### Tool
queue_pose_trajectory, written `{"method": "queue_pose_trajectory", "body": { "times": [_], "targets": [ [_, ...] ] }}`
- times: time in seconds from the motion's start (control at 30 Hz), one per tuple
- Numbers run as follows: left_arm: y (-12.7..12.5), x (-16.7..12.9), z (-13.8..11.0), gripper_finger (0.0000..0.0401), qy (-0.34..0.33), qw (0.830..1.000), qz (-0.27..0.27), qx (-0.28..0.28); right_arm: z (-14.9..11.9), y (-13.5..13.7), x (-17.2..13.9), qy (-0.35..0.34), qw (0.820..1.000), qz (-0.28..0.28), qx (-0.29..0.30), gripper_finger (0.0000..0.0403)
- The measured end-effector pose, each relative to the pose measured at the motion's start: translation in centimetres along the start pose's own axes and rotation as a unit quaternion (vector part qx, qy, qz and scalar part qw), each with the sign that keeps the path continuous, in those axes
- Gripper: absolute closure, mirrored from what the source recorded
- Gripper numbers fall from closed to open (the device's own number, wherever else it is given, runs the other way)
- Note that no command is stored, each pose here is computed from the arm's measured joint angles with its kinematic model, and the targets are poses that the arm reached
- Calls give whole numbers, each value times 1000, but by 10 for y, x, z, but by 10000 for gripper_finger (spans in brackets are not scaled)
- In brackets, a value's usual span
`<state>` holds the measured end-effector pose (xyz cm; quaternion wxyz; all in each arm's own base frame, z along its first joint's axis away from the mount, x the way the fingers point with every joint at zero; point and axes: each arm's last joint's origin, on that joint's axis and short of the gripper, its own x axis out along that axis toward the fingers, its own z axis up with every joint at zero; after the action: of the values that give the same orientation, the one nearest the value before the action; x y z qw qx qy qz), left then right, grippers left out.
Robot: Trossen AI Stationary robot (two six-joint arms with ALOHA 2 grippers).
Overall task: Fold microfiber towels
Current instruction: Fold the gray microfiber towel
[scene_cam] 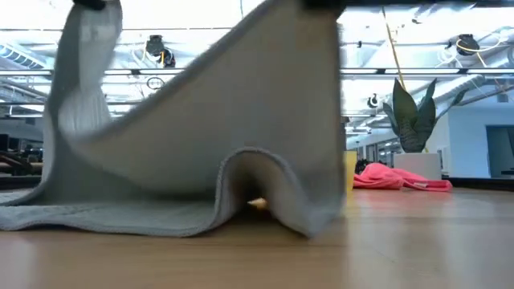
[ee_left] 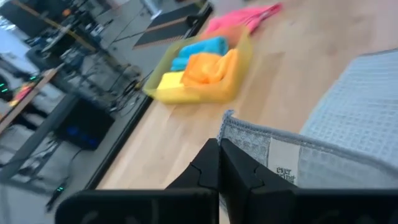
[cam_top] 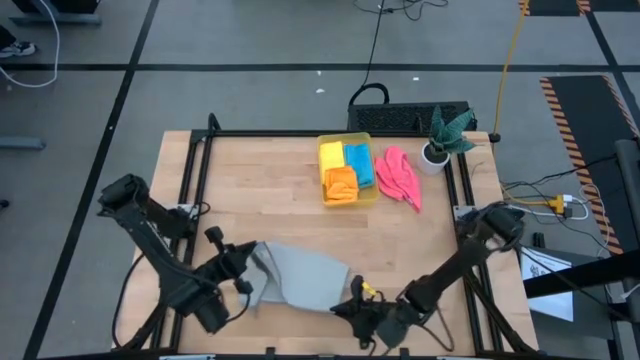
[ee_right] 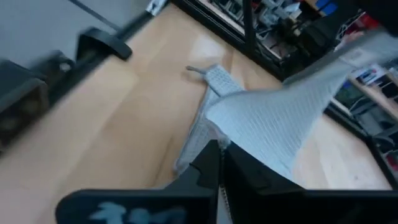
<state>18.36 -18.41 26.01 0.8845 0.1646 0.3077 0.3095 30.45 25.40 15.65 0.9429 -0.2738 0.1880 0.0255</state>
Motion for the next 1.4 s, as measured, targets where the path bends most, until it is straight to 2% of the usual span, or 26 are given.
{"method": "queue_pose_trajectory", "body": {
  "times": [0.17, 0.3, 0.4, 0.53, 0.67, 0.83, 0.93, 1.07, 1.13, 1.2, 1.3, 1.4],
  "targets": [
    [-5, -30, 7, 393, -51, 997, -50, -19, 29, -9, -41, -32, 999, 23, 34, 400],
    [-10, -62, 21, 397, -132, 986, -96, -26, 55, -15, -78, -93, 995, 29, 27, 401],
    [-10, -91, 40, 394, -203, 973, -109, -25, 76, -28, -111, -138, 990, -22, 24, 401],
    [-3, -118, 66, 397, -250, 963, -103, -1, 100, -55, -151, -186, 977, -95, 41, 402],
    [5, -122, 82, 395, -256, 962, -92, -7, 113, -87, -180, -203, 965, -143, 78, 402],
    [7, -116, 88, 397, -250, 963, -86, -42, 113, -114, -198, -170, 958, -196, 119, 402],
    [4, -113, 81, 398, -244, 964, -95, -45, 103, -111, -204, -143, 959, -211, 126, 402],
    [-7, -101, 59, 395, -189, 970, -142, -58, 82, -94, -207, -109, 957, -227, 142, 402],
    [-15, -93, 45, 393, -164, 971, -155, -73, 70, -82, -208, -115, 960, -212, 144, 402],
    [-23, -86, 31, 392, -144, 971, -168, -87, 56, -68, -206, -137, 965, -172, 146, 402],
    [-32, -84, 19, 397, -141, 968, -183, -96, 44, -51, -206, -181, 966, -79, 170, 403],
    [-35, -93, 23, 393, -157, 962, -196, -105, 48, -44, -207, -223, 954, 15, 201, 403]
  ]
}}
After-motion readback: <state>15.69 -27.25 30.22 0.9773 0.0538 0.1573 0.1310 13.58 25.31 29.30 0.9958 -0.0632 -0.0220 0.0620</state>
